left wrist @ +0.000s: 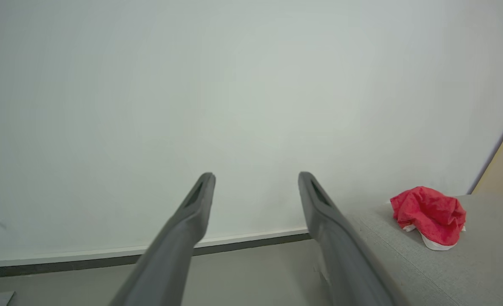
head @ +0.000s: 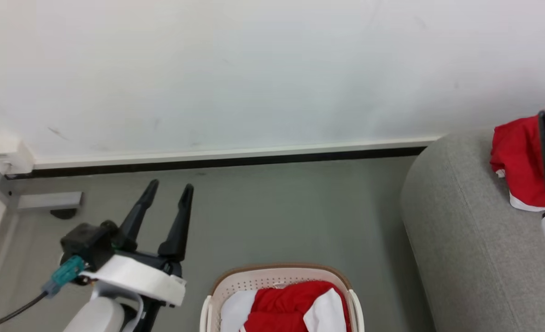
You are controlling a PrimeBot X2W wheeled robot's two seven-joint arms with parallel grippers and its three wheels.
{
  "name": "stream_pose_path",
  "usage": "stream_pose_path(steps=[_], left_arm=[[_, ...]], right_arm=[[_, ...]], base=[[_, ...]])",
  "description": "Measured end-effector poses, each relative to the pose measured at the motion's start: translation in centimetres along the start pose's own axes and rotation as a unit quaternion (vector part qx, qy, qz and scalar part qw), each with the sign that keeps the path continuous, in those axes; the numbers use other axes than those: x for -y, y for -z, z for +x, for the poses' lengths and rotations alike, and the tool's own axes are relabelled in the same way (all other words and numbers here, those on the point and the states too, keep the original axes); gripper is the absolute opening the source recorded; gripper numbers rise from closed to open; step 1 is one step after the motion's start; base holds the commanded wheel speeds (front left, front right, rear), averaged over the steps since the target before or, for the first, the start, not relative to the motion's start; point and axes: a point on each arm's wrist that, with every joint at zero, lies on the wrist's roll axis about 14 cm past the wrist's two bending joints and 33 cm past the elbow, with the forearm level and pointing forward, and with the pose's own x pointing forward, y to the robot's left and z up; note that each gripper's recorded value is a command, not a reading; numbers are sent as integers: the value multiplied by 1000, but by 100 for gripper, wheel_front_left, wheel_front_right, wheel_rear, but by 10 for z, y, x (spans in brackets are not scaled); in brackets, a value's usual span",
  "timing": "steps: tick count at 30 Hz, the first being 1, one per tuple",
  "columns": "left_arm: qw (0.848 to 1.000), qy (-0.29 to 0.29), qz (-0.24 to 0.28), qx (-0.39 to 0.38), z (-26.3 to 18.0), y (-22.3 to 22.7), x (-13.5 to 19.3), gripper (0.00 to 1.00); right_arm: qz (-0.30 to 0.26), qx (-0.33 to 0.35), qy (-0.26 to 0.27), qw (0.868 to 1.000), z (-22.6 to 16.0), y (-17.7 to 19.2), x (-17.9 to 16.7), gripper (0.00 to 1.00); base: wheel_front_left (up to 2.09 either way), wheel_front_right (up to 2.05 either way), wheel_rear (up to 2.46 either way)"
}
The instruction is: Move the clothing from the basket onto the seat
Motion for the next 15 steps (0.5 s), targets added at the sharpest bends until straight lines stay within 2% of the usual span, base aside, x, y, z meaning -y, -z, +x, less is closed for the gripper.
stream_pose_path(steps=[8, 15], left_arm=[[997, -77, 21, -1, -36, -5, -36, 100], [994, -112, 8, 0, -61, -4, -45, 100]], right_arm=[[62, 24, -22, 998, -24, 11, -42, 100], [122, 10, -38, 992, -54, 40, -79, 100]], base=[[0, 0, 0], [0, 0, 0]])
